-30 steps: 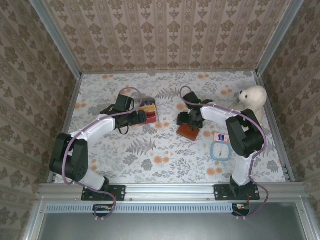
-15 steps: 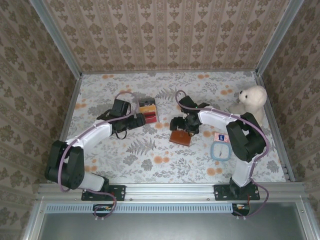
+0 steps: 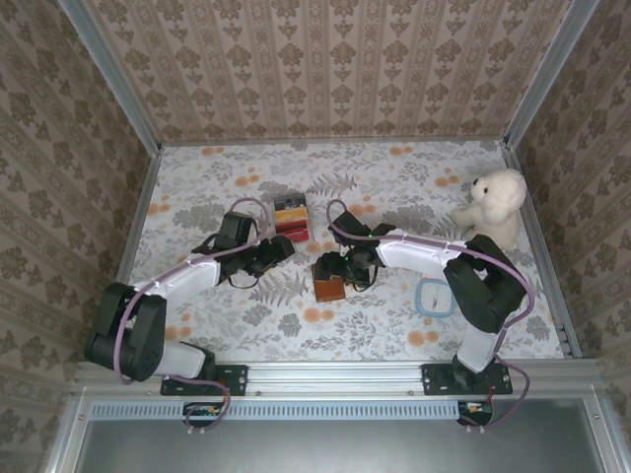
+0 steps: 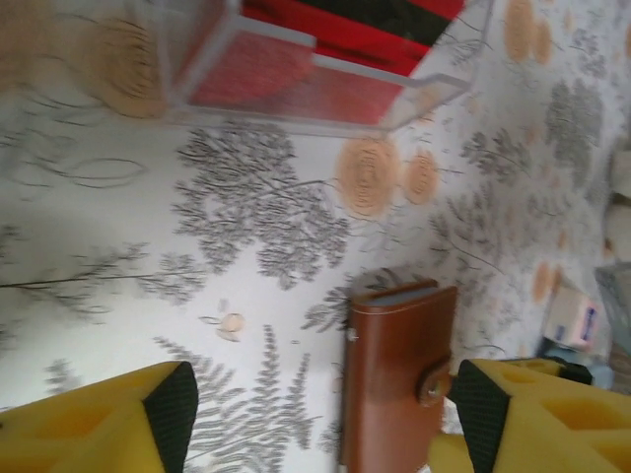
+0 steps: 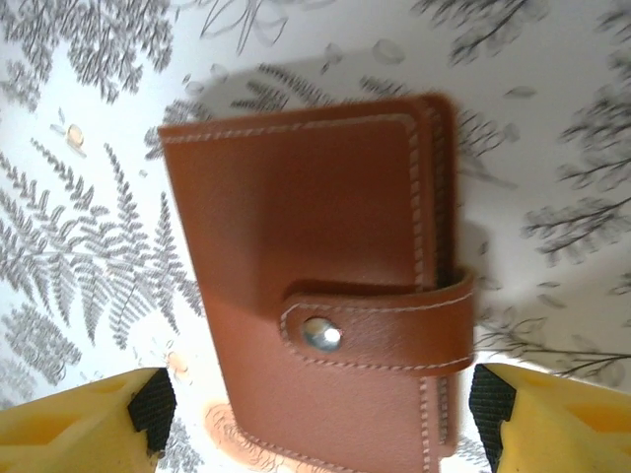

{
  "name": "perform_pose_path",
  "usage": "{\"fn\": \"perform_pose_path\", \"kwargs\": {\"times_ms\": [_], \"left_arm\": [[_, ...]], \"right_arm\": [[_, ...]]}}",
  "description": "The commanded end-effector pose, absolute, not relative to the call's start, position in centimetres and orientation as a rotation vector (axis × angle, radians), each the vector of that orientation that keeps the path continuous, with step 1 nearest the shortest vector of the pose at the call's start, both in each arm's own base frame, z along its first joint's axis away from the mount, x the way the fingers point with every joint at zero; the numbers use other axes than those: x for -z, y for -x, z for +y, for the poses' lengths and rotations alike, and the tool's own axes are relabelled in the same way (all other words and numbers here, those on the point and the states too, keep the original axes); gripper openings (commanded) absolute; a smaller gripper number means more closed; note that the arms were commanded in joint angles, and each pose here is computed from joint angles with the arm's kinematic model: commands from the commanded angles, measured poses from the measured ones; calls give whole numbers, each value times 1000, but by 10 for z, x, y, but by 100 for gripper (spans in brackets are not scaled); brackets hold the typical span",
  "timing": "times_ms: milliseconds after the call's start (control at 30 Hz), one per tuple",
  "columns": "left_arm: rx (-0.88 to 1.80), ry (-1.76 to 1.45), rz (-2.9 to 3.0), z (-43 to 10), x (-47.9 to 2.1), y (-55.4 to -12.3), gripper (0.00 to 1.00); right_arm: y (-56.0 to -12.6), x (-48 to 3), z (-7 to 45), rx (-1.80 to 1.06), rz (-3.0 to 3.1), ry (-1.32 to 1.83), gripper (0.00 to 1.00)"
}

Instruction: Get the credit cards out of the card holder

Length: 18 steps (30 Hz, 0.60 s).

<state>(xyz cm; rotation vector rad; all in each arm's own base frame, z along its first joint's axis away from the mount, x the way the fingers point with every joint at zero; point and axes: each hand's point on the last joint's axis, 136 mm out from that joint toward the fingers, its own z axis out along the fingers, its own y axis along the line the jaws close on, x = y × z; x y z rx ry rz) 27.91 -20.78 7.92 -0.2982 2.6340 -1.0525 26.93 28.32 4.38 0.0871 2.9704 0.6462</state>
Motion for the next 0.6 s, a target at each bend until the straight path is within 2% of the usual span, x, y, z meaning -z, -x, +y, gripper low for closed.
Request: {"fn": "perform_pose_path", "kwargs": {"times_ms": [0,167,333,567], "left_arm": [[1217,235,2637,-232,-85,-271,66],[1245,193,2701,-251,-71,-256,52],[1240,174,2748,-260,-60,-247,48],[1252,158,2796,-271,-45,-238,41]], "right_arm": [[-280,-56,271,-574,2912,-120,80],[-279,-47,270,-586,2935,-119,66],[-278,-36,275,-625,2966,-127,54],[-277,-28,279,-651,2984,-136,51]]}}
